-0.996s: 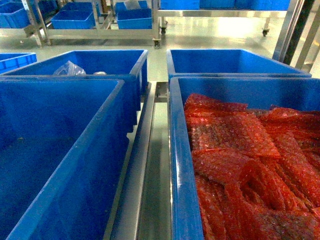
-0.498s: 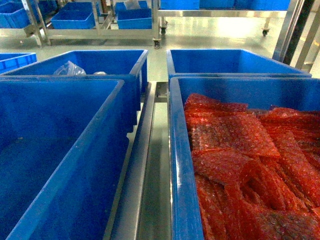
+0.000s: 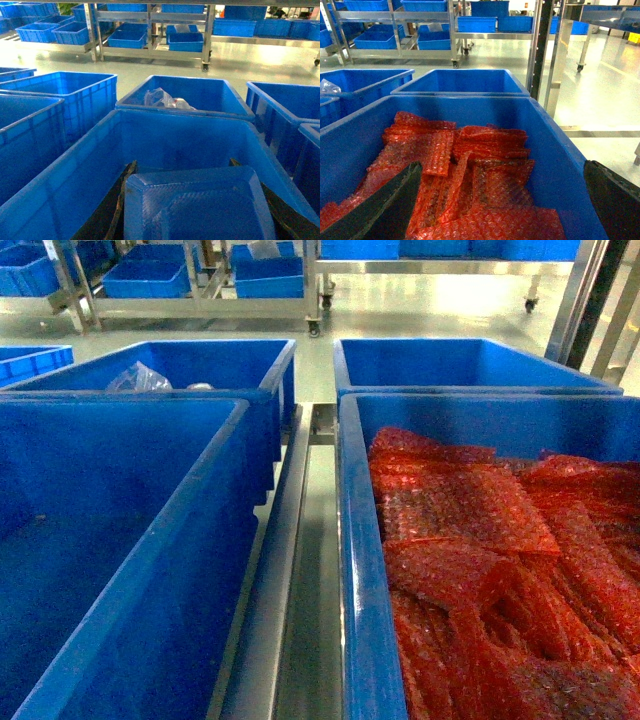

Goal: Pick blue part to blue bin on bottom shelf

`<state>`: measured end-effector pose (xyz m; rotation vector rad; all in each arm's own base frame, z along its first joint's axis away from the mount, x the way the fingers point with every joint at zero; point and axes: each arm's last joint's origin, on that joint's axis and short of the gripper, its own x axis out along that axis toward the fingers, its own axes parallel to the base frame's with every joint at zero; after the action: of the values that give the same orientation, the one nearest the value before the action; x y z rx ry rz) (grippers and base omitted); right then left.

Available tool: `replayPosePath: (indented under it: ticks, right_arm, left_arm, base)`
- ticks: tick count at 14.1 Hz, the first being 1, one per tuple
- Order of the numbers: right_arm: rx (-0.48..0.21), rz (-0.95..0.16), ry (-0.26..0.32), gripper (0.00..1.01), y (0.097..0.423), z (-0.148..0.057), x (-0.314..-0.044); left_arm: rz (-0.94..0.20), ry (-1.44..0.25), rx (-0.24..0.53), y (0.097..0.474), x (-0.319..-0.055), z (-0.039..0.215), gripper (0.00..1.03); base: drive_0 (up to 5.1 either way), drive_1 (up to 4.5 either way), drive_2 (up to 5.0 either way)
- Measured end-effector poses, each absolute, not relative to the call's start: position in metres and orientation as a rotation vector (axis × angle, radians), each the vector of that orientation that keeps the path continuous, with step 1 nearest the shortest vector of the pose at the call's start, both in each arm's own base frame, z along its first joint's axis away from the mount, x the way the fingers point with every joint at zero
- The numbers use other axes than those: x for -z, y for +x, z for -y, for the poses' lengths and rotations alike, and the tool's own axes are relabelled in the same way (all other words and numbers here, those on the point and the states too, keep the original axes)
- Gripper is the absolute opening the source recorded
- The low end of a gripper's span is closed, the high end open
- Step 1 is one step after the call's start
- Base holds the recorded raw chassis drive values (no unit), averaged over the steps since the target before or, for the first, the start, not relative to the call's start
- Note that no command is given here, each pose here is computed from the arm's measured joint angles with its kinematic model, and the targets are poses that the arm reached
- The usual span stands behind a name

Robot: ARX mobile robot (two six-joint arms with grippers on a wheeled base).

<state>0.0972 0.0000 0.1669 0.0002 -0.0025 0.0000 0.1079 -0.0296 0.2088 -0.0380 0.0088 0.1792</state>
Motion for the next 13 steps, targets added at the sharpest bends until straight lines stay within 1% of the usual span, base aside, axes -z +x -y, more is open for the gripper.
replayPosePath:
  ticks: [4,5,7,9,10,11,13]
  right_arm:
    - [0.000,0.002,0.000,0.98,0.097,0.000,-0.167]
    - [0.000,0.002,0.000,0.98,0.097,0.000,-0.167]
    - [0.000,0.002,0.000,0.98,0.097,0.000,-0.167]
    - [0.000,0.002,0.000,0.98,0.097,0.000,-0.167]
    - [0.000,0.003,0.000,0.98,0.097,0.000,-0.167]
    - [0.000,0.003,0.000,0.98,0.097,0.000,-0.167]
    - [0.000,0.002,0.000,0.98,0.097,0.000,-0.167]
  left_arm:
    - [-0.024,-0.027,-0.184,0.108,-0.208,0.030,0.43]
    - [-0.103,0.031,-0.194,0.113,-0.208,0.029,0.43]
    - [-0.109,0.028,-0.224,0.147,-0.217,0.028,0.43]
    - [-0.129,-0.009,-0.208,0.183,-0.221,0.030,0.43]
    - [-0.165,-0.022,-0.201,0.197,-0.215,0.030,0.43]
    - [-0.171,-0.023,-0.194,0.200,-0.211,0.031,0.54]
    - [-0.125,-0.032,-0.196,0.185,-0.222,0.029,0.78]
  base:
    - [0.0,0.00,0.0]
    - [0.0,0.00,0.0]
    - [0.0,0.00,0.0]
    - [0.0,0.00,0.0]
    - [0.0,0.00,0.0]
    - [0.0,0.00,0.0]
    - [0.0,0.00,0.0]
